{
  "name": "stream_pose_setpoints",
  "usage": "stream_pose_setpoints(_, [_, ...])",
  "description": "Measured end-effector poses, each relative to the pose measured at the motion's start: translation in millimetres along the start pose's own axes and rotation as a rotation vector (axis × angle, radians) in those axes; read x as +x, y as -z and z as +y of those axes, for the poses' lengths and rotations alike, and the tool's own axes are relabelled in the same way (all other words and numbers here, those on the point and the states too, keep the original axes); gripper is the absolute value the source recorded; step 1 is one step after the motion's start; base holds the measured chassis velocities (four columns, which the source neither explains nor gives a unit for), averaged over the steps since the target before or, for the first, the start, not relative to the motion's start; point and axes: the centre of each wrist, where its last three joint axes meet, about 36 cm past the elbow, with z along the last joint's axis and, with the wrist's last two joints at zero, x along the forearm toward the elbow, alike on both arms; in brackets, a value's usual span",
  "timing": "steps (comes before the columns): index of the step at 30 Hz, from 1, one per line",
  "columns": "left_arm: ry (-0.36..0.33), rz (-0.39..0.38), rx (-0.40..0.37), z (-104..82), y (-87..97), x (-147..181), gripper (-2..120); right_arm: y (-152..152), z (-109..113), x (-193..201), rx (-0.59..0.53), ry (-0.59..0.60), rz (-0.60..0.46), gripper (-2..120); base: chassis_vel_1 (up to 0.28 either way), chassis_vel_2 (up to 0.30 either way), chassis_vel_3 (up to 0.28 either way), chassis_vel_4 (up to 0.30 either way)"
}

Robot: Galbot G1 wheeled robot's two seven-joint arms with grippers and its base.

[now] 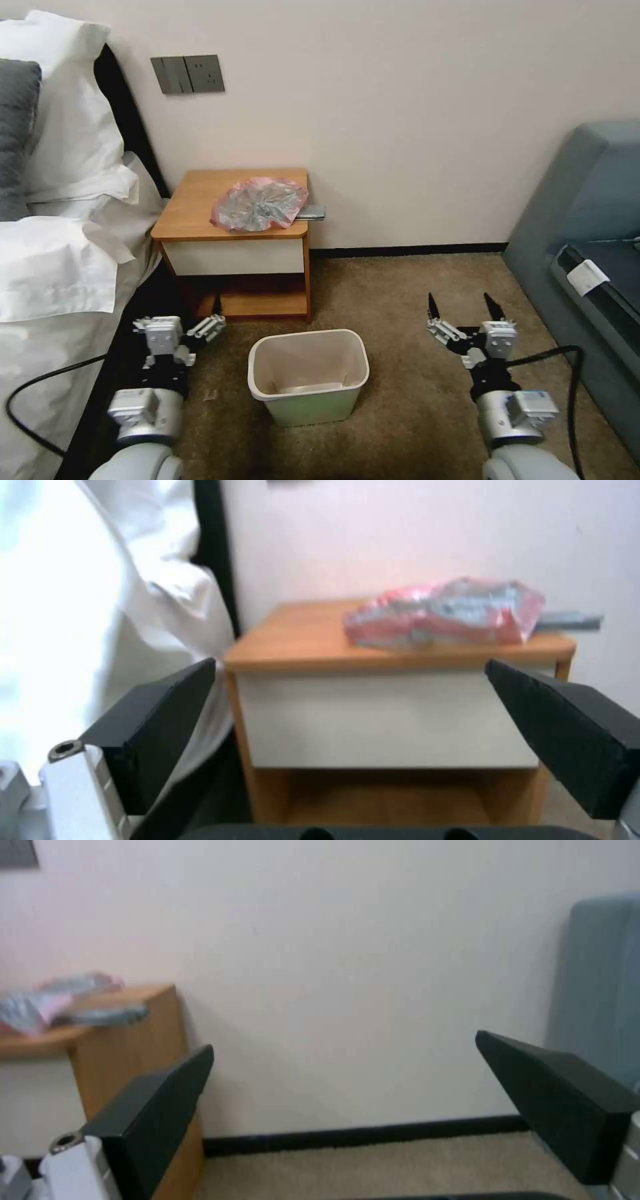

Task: Pick up the garbage bag from the table and place it over the trash can.

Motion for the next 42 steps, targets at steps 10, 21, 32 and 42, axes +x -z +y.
stream_pose_setpoints(10, [-0.024, 0.074, 0.026, 9.1, 18.5, 15.0, 100, 35.1, 0.0, 28.0, -0.032, -0.008, 0.015, 100, 0.0, 0.0, 0.0, 0.0])
stream_pose_setpoints(21, [-0.033, 0.053, 0.032, 12.5, 18.3, 12.8, 100, 36.6, -2.3, 19.9, -0.164, 0.021, 0.064, 100, 0.0, 0.0, 0.0, 0.0])
stream_pose_setpoints(32, [-0.072, 0.092, 0.066, 17.6, 16.7, 15.0, 100, 32.2, -4.1, 9.3, -0.231, 0.047, 0.077, 100, 0.0, 0.0, 0.0, 0.0])
stream_pose_setpoints(42, [-0.084, 0.087, 0.073, 18.4, 17.2, 13.4, 100, 23.2, -11.5, -24.5, -0.373, 0.123, 0.109, 100, 0.0, 0.0, 0.0, 0.0])
